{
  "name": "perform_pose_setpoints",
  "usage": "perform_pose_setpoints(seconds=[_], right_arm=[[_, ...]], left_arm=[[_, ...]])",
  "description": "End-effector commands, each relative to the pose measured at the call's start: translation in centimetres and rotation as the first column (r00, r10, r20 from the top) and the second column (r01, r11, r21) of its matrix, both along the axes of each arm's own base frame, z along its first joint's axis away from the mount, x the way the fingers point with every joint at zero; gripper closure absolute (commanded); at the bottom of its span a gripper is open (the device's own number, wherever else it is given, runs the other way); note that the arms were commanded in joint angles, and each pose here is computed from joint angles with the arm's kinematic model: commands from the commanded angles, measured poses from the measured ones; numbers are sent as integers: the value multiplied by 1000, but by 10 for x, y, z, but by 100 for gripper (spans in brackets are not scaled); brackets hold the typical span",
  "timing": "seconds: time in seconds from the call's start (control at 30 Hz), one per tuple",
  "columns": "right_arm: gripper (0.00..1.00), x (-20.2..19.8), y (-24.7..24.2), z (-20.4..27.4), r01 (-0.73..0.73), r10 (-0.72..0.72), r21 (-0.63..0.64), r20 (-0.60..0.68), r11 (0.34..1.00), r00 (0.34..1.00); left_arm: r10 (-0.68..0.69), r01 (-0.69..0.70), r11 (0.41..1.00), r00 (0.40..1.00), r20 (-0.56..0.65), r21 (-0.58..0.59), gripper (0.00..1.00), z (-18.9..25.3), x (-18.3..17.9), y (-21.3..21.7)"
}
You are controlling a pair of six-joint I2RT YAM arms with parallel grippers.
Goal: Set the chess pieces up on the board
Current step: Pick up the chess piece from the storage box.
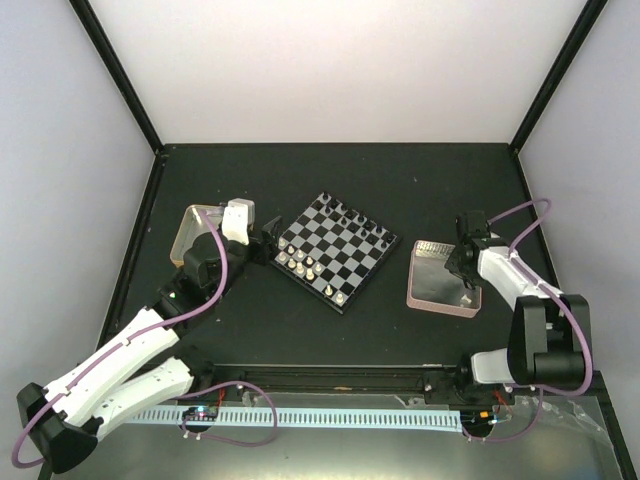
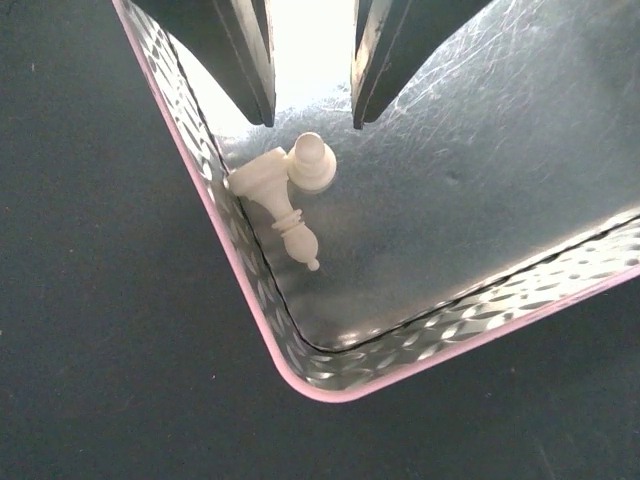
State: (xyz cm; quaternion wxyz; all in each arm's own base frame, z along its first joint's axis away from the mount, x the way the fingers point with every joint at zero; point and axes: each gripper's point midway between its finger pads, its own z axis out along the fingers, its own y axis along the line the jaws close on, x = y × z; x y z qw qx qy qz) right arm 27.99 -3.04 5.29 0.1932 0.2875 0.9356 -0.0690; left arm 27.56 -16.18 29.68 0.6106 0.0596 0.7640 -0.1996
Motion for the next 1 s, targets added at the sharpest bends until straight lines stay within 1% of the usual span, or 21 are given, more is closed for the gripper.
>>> perform_pose_setpoints(seconds=[0.0, 0.2, 0.3, 0.37, 0.43, 0.67, 0.8, 0.97], right_arm=[[77, 4, -5, -9, -9, 9, -11, -13, 1000, 1000], [80, 9, -6, -13, -21, 21, -15, -17, 1000, 1000], [80, 11, -8, -13, -23, 22, -24, -20, 999, 1000], [77, 13, -9, -13, -21, 20, -28, -24, 999, 999], [76, 15, -12, -14, -15, 14, -34, -29, 999, 999], [78, 20, -16, -17, 0, -1, -33, -28, 999, 1000], [81, 23, -16, -19, -4, 2, -36, -37, 999, 999], [92, 22, -15, -17, -5, 4, -29, -34, 1000, 999]], left_arm=[[4, -3, 1000, 1000, 23, -23, 33, 11, -1, 3], [0, 0, 1000, 1000, 21, -22, 33, 11, -1, 2], [2, -2, 1000, 1000, 21, -21, 33, 11, -1, 2], [0, 1, 1000, 1000, 22, -20, 33, 11, -1, 2], [-3, 4, 1000, 1000, 23, -21, 32, 11, -1, 1], [-5, 5, 1000, 1000, 22, -17, 32, 10, -1, 1], [-5, 5, 1000, 1000, 19, -16, 32, 9, 0, 0], [-4, 4, 1000, 1000, 20, -17, 32, 10, 0, 1]])
